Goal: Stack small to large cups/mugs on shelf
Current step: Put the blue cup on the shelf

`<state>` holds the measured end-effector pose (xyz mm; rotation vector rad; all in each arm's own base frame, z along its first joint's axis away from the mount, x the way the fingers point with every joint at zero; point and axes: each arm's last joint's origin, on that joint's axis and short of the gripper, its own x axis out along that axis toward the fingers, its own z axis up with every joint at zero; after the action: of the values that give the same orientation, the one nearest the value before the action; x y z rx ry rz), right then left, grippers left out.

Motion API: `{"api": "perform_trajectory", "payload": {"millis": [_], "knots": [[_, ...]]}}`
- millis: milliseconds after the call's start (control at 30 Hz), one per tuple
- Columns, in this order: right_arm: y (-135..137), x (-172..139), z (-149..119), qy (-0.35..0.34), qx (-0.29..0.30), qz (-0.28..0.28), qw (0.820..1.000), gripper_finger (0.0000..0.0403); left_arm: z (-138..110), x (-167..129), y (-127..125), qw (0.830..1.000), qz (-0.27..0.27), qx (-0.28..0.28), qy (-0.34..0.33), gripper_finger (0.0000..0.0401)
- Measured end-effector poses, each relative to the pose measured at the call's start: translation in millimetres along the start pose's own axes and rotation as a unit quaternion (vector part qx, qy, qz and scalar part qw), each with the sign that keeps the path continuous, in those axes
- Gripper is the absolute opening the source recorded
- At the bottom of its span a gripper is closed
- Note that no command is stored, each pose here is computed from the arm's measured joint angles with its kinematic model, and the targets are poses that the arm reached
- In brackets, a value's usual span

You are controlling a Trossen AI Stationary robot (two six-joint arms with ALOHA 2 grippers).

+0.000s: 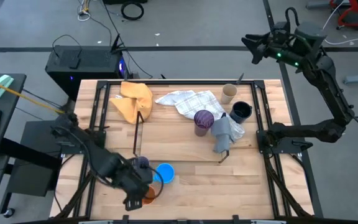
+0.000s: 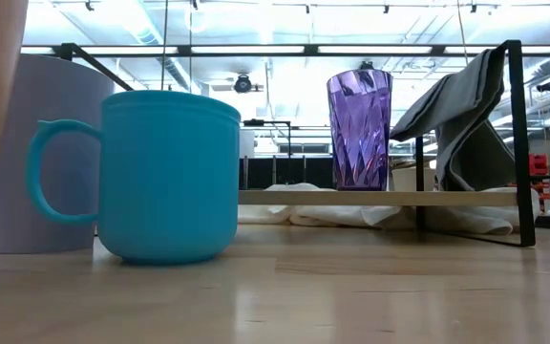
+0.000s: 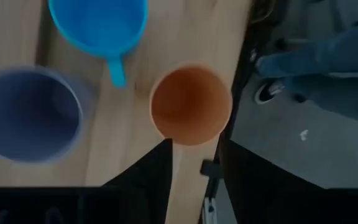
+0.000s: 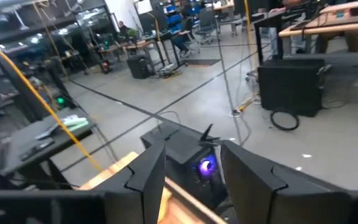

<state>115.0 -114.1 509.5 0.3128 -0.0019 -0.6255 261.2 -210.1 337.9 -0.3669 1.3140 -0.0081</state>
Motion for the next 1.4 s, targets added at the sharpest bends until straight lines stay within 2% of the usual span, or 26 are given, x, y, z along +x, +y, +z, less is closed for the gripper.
{"api": "perform_trajectory", "payload": {"millis": [167,333,500,733,967,1400], "knots": [[7,-3,-4,0.017,0.020,0.019,0.999,0.0161,-4,28,-12,0.998,0.029,-0.051,0.026,0.0178],[14,-2,-11,0.046,0.033,0.034,0.998,0.0159,-4,43,-15,0.993,0.051,-0.104,0.036,0.0198],[22,-2,-14,0.060,0.029,0.056,0.996,0.0148,2,51,-12,0.983,0.068,-0.167,0.034,0.0192],[29,-2,-16,0.066,0.012,0.077,0.995,0.0140,9,50,4,0.956,0.110,-0.271,0.037,0.0173],[30,-3,-16,0.064,0.001,0.081,0.995,0.0141,24,51,6,0.953,0.070,-0.294,0.031,0.0181],[31,-3,-16,0.065,-0.006,0.088,0.994,0.0140,25,59,7,0.953,0.074,-0.290,0.033,0.0172]]}}
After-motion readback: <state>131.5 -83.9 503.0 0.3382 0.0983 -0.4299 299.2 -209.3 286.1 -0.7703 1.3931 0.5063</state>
